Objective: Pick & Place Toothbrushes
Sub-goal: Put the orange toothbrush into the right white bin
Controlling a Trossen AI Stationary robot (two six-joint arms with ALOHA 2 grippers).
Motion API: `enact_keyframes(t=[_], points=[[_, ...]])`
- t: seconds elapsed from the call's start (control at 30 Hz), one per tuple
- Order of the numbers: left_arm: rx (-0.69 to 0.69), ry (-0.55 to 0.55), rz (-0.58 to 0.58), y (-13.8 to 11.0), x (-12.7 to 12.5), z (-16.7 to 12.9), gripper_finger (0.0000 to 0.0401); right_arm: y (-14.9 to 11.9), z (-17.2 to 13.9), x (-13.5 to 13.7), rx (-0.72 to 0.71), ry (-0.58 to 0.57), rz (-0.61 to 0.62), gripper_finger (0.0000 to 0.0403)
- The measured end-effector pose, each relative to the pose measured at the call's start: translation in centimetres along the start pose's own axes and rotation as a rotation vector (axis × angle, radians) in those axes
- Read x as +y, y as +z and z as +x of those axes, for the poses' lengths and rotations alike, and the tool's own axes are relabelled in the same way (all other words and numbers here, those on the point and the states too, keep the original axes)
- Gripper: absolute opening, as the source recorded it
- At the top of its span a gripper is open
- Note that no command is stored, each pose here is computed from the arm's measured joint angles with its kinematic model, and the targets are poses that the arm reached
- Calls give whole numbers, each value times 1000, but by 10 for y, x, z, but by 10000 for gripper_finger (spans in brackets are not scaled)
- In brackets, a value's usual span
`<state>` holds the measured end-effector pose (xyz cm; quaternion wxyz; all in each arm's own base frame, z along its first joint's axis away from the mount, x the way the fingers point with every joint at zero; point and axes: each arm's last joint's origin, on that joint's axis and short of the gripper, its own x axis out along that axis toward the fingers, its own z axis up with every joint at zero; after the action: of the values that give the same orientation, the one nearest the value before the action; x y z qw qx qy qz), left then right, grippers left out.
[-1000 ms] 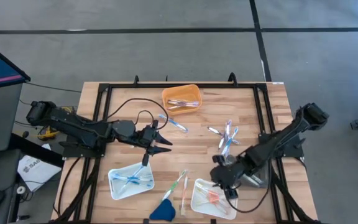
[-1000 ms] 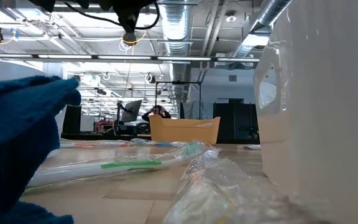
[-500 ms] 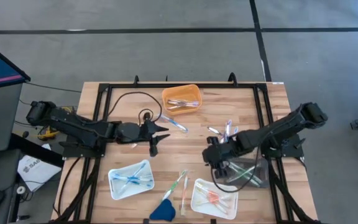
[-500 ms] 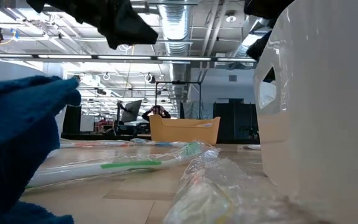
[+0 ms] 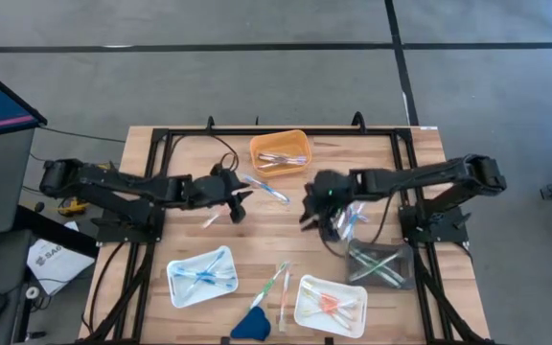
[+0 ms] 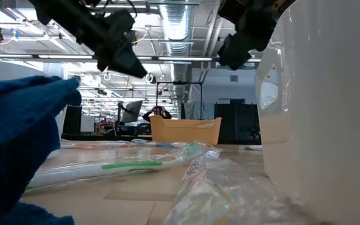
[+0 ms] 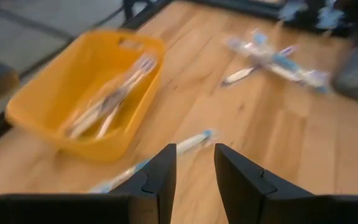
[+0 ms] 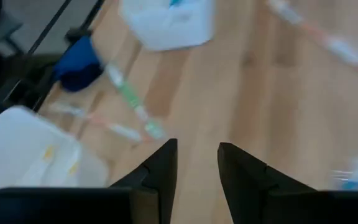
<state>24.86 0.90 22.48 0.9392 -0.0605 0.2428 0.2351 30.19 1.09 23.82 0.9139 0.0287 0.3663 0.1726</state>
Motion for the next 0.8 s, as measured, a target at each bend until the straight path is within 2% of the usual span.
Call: enact_keyframes(t=[0.13, 0.27, 0.37, 0.47, 0.57, 0.73, 0.8], points=[[93, 29, -45, -7, 11, 3, 104, 8, -27, -17, -105, -69, 8, 108], [173, 46, -65, -13, 18, 5, 104, 20, -66, -25, -279, -147, -14, 108], [222, 65, -63, -18, 21, 4, 104, 25, -92, -26, -373, -193, -8, 108], [271, 88, -87, -22, 26, 4, 104, 22, -105, -24, -417, -205, -16, 108], [323, 98, -145, -25, 32, 5, 104, 14, -101, -22, -457, -116, -37, 108], [408, 92, -194, -32, 36, 10, 104, 8, -104, -29, -590, 138, -86, 108], [451, 78, -196, -37, 35, 14, 104, 5, -103, -32, -602, 171, -69, 108]])
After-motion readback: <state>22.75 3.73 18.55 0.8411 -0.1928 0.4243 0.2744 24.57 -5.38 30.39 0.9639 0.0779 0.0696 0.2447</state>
